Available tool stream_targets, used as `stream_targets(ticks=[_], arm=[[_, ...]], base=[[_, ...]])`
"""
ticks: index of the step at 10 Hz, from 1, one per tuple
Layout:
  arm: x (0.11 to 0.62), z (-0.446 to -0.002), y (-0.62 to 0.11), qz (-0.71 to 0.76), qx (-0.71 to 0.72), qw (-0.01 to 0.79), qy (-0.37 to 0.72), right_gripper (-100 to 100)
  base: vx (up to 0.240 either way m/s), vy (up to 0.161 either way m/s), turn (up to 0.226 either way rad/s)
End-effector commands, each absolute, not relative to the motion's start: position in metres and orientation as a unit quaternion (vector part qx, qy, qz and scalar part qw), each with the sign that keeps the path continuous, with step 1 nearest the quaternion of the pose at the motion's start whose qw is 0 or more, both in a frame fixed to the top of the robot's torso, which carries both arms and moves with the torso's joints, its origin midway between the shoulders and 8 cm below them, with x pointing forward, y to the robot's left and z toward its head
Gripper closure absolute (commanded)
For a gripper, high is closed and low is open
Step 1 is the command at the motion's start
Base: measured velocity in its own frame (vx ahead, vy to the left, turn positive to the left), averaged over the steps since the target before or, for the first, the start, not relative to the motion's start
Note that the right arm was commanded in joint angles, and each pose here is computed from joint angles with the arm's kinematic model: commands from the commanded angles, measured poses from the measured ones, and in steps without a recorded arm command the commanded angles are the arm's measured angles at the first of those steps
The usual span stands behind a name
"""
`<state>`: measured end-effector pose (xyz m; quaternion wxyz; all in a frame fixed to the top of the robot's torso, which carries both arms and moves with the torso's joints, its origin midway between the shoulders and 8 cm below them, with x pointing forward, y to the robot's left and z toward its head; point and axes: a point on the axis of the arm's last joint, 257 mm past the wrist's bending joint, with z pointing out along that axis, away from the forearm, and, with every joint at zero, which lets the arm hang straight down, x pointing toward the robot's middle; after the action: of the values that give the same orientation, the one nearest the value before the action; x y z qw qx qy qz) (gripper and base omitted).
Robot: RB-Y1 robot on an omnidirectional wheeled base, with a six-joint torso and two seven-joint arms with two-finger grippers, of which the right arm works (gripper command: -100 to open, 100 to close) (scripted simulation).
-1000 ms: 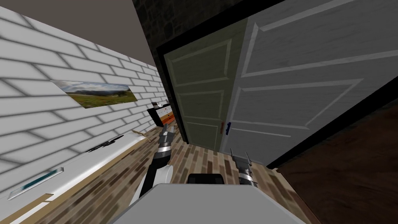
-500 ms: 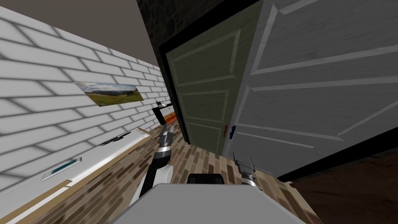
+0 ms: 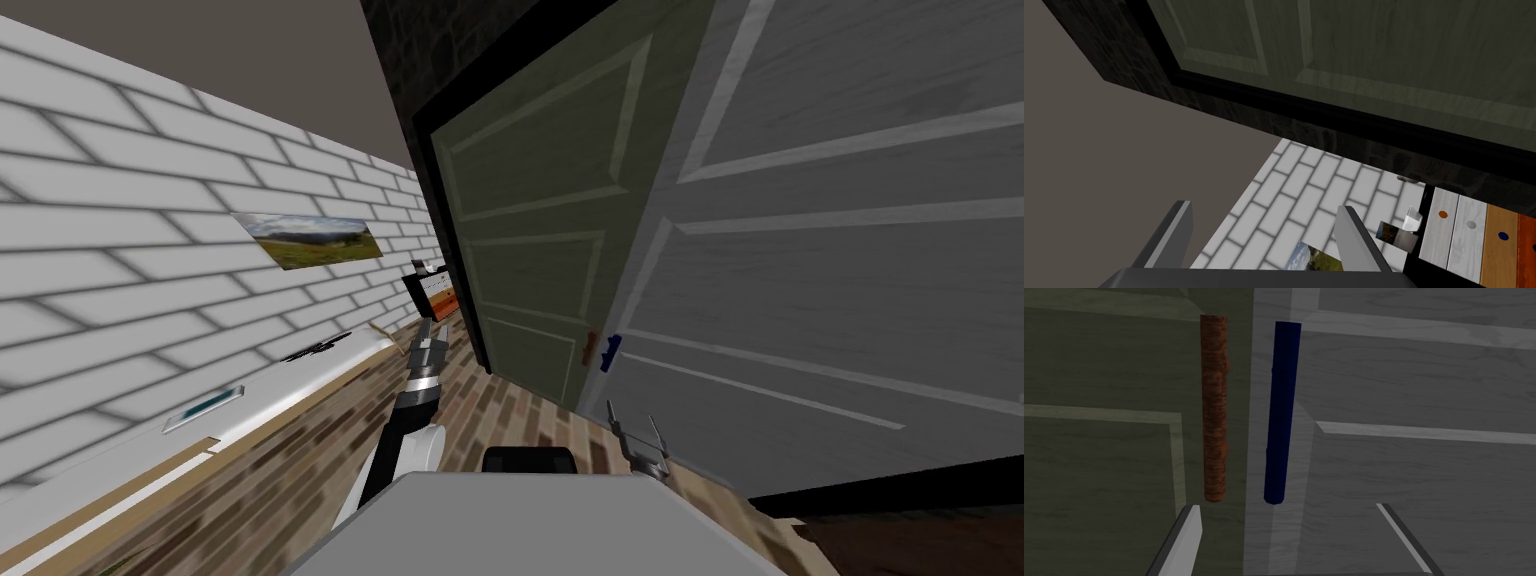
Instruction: Pull the door open
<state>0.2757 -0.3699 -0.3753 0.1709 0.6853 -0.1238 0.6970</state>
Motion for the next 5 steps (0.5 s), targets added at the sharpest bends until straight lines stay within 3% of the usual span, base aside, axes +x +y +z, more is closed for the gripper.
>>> stream_targets(ticks=[1, 3, 4, 5], arm=[[0.268, -0.383, -0.379, 0.693, 0.687, 0.167, -0.14, -100], [0.261, -0.39, -0.389, 0.689, 0.688, 0.164, -0.158, -100], [0.263, -0.388, -0.386, 0.689, 0.689, 0.165, -0.152, -100], [0.249, -0.397, -0.397, 0.678, 0.697, 0.175, -0.154, -100]], base=[[0.132, -0.067, 0.138], [0.158, -0.093, 0.153], [0.072, -0.046, 0.033], [-0.085, 0.011, -0.122]])
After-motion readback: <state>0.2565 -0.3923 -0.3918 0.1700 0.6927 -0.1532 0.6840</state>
